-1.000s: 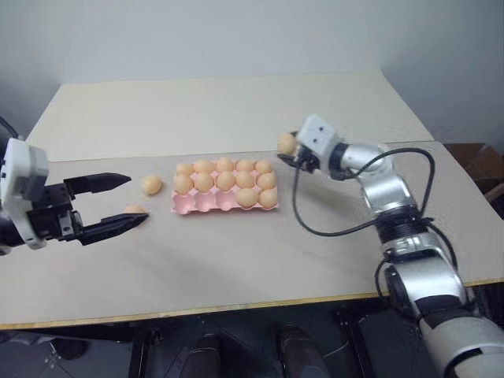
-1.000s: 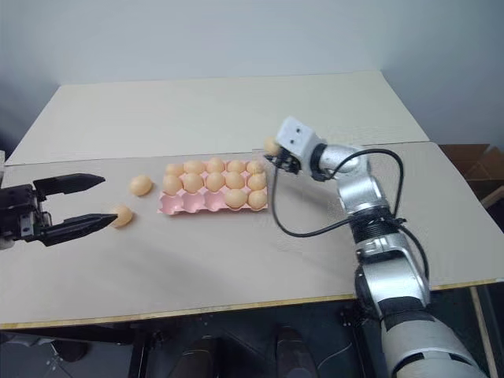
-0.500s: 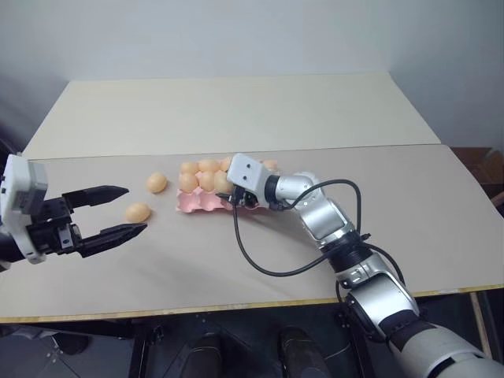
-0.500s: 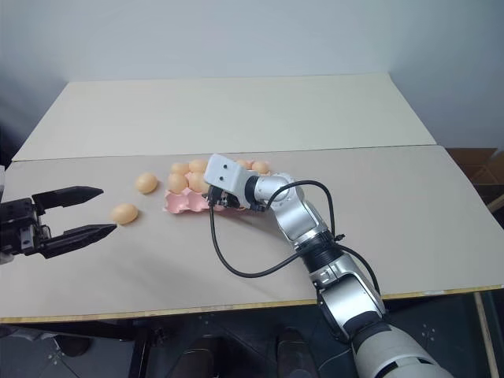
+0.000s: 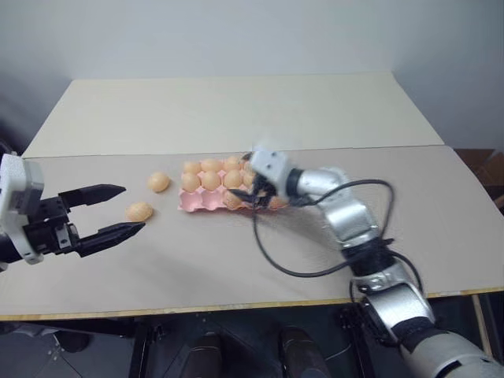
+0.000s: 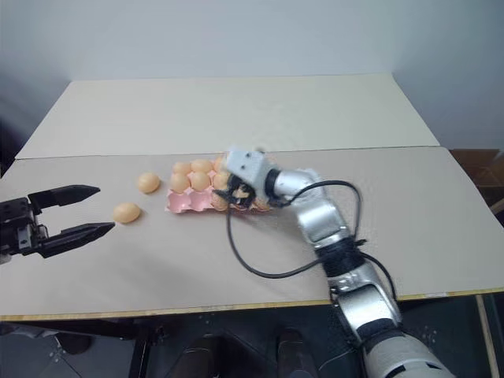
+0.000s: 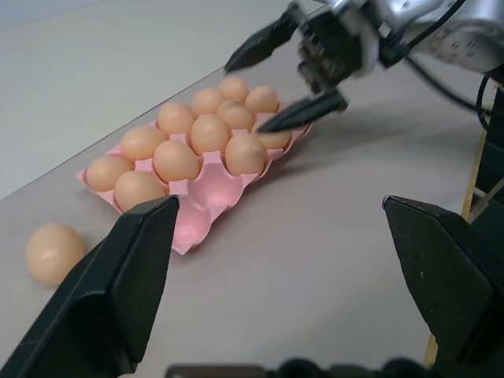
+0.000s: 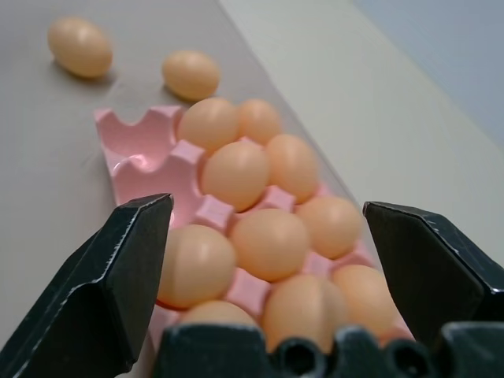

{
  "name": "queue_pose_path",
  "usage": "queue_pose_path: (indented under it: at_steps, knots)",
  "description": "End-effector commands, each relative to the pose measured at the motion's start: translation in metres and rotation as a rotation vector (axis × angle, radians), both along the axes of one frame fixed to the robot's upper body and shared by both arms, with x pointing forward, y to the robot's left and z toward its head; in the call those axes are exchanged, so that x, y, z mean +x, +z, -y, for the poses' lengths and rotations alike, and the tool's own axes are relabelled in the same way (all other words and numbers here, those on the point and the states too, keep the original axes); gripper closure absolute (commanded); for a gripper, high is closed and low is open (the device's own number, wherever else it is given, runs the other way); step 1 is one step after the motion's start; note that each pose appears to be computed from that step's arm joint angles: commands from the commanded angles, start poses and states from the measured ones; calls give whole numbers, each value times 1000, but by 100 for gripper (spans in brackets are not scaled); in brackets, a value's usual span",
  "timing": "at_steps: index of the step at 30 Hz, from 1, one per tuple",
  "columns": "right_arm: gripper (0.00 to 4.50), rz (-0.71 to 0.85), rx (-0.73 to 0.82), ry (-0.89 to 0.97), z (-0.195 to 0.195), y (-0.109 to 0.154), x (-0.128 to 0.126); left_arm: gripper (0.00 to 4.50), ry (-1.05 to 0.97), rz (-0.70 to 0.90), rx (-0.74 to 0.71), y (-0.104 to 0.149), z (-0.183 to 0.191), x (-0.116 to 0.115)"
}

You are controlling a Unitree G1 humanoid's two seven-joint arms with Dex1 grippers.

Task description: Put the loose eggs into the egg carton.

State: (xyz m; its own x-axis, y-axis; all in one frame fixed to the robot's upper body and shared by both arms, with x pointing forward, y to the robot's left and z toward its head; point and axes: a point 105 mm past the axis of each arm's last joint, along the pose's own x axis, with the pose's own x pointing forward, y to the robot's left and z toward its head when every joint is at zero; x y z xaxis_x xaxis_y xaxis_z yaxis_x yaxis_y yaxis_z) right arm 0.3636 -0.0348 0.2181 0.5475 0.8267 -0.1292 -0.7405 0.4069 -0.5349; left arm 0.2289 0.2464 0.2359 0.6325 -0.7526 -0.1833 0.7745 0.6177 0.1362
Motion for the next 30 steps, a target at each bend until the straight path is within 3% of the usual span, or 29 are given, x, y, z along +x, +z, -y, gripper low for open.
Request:
queue_pose_path:
  at_steps: [1, 4, 10, 19, 24, 30]
  knots:
    - [3, 38, 52, 3, 44, 28, -18, 0, 86, 53, -20, 6, -15, 1]
    - [3, 23, 51, -28, 90, 28, -35, 0, 130, 46, -39, 4, -24, -3]
    - [3, -58, 51, -83, 139, 12, -63, 0, 198, 5, -23, -10, -37, -5]
    - [3, -112, 33, -42, 141, 4, -83, 0, 371, -86, 23, -28, -35, 8]
    - [3, -124, 13, -19, 141, 6, -81, 0, 636, -157, 58, -53, -46, 38]
    - [3, -119, 10, 4, 135, 8, -76, 0, 717, -158, 29, -62, -41, 72]
